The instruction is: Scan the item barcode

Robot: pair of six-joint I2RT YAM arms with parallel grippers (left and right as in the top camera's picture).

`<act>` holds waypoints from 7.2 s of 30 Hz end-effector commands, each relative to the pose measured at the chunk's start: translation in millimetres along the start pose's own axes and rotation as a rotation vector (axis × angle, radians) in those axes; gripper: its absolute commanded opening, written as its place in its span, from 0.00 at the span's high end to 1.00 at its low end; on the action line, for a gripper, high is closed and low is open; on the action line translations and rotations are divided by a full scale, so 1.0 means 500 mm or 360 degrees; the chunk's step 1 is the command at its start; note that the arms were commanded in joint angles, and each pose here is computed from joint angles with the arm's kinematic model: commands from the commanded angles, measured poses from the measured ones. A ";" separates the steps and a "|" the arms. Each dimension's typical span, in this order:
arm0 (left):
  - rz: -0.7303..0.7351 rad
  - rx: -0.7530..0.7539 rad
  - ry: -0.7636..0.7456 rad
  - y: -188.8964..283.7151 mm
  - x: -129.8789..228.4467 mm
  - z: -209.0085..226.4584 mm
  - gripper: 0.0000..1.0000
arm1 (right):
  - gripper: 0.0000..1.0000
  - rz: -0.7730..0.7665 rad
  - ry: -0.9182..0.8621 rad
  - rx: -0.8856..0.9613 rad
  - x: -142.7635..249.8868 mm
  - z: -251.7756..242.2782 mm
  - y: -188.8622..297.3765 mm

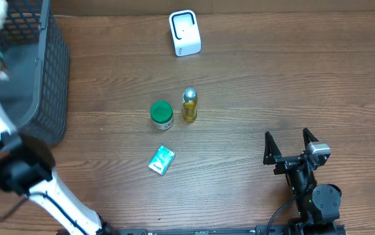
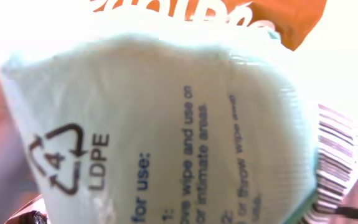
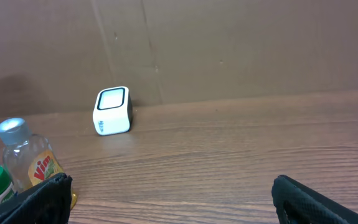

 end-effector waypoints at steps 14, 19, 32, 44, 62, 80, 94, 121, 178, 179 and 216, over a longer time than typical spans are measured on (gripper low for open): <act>0.0204 0.0594 0.0058 0.447 0.113 -0.267 0.91 | 0.00 -0.0005 0.0006 -0.0003 0.004 0.002 -0.001; 0.0543 0.0606 -0.0138 0.423 0.226 -0.359 0.93 | 0.00 -0.0005 0.0006 -0.0003 0.004 0.002 -0.001; 0.0785 -0.0227 -0.0139 0.246 0.446 -0.347 0.95 | 0.00 -0.0005 0.0006 -0.0003 0.004 0.002 -0.001; 0.0693 -0.0541 -0.0102 0.219 0.401 -0.226 0.96 | 0.00 -0.0005 0.0006 -0.0003 0.004 0.002 -0.001; 0.0851 -0.0127 -0.0265 0.222 0.463 -0.335 0.94 | 0.00 -0.0005 0.0006 -0.0003 0.004 0.002 -0.001; 0.0962 -0.0046 -0.0452 0.133 0.680 -0.375 0.77 | 0.00 -0.0005 0.0006 -0.0003 0.004 0.002 -0.001; 0.1001 -0.0071 -0.0485 0.118 0.727 -0.358 0.32 | 0.00 -0.0005 0.0006 -0.0003 0.004 0.002 -0.001; 0.0421 0.0094 -0.0164 0.159 0.309 -0.329 0.00 | 0.00 -0.0005 0.0006 -0.0003 0.004 0.002 -0.001; 0.0420 0.0083 -0.0152 0.156 0.306 -0.321 0.01 | 0.00 -0.0009 -0.0004 -0.0020 0.003 0.005 -0.001; 0.0420 0.0083 -0.0152 0.156 0.306 -0.321 0.00 | 0.00 -0.0008 -0.0004 -0.0007 0.003 0.003 -0.001; 0.0420 0.0083 -0.0152 0.156 0.306 -0.321 0.00 | 0.00 0.0651 -0.0066 0.0013 -0.436 -0.051 -0.009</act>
Point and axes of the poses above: each gripper's point midway between its finger pads, its own y axis back along the fingers, its own z axis along the line the jaws close on, x = y × z, the point moved 5 cm from there along y, back along the fingers, and after that the axes turned 14 degrees about y, right-handed, at the moved point
